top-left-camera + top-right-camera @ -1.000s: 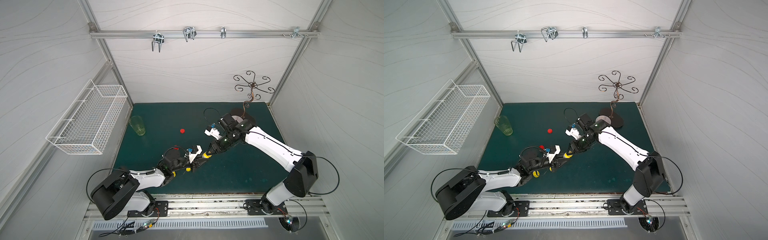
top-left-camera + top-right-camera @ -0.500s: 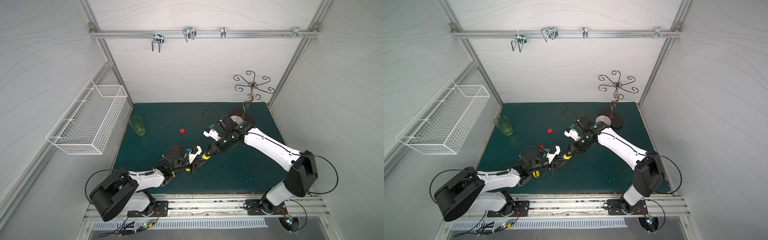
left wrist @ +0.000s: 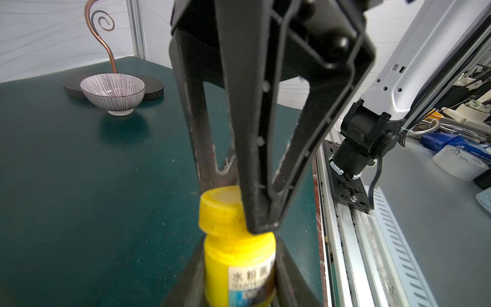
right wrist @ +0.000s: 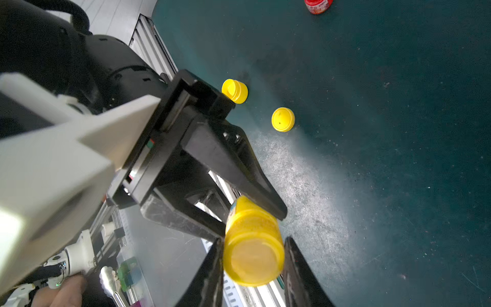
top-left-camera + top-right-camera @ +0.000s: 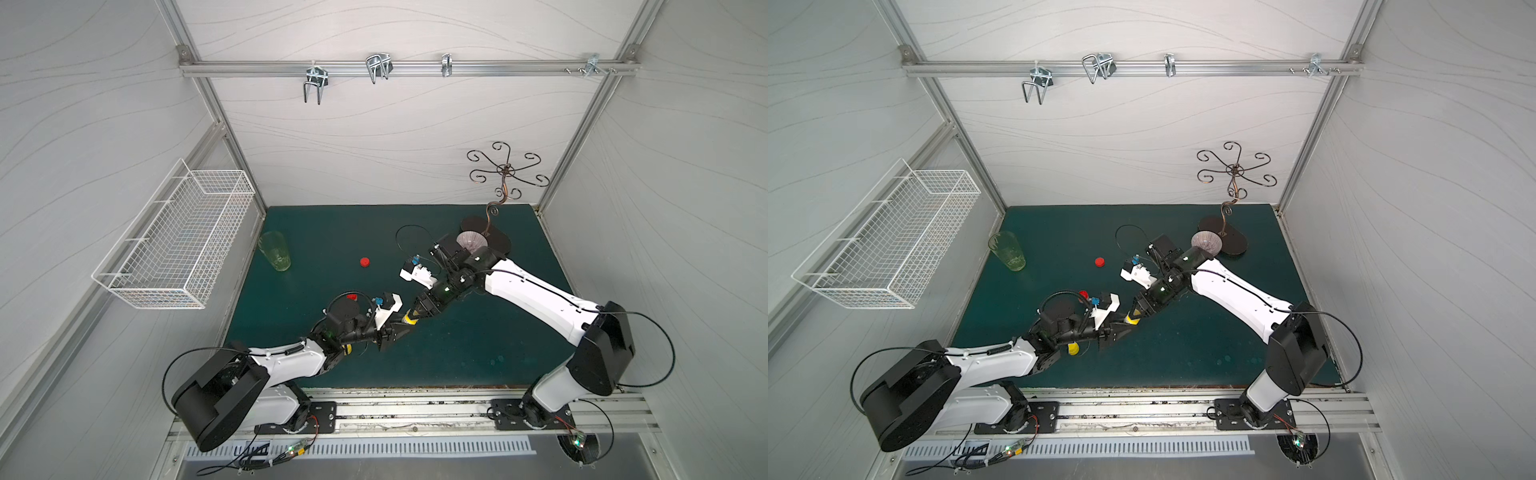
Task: Close the paint jar lid
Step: Close the lid on the paint jar, then screw the lid onto the paint jar.
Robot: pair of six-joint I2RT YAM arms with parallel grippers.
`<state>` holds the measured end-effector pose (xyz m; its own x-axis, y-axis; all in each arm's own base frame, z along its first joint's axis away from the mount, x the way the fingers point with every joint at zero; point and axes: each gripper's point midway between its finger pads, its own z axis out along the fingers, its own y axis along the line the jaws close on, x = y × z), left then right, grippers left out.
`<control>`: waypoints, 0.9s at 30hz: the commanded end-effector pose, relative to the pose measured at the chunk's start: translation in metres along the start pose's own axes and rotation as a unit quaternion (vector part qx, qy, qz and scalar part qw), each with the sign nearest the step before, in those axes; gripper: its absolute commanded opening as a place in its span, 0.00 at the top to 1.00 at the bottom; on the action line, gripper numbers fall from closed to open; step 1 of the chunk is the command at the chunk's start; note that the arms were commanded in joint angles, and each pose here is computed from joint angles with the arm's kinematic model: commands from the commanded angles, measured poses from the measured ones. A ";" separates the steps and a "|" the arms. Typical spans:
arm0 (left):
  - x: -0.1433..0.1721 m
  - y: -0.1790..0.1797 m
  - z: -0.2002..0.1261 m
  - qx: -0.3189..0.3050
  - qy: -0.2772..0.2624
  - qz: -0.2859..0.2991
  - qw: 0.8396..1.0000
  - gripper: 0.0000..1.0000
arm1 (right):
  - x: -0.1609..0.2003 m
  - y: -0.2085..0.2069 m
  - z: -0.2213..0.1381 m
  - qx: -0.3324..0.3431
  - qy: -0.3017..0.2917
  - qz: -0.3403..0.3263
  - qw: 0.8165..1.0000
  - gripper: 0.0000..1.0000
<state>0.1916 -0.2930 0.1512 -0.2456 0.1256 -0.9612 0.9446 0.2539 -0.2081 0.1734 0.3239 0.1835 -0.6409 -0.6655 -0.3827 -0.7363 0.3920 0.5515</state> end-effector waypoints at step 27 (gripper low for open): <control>-0.134 -0.008 -0.030 -0.069 -0.215 0.196 0.954 0.87 | 0.031 0.042 0.036 -0.118 0.024 -0.038 0.992 0.74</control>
<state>0.1874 -0.2808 0.1522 -0.1906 0.1333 -0.9726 0.9447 0.2944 -0.1448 0.1600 0.3348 0.1820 -0.5521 -0.6420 -0.5320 -0.7980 0.2219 0.5604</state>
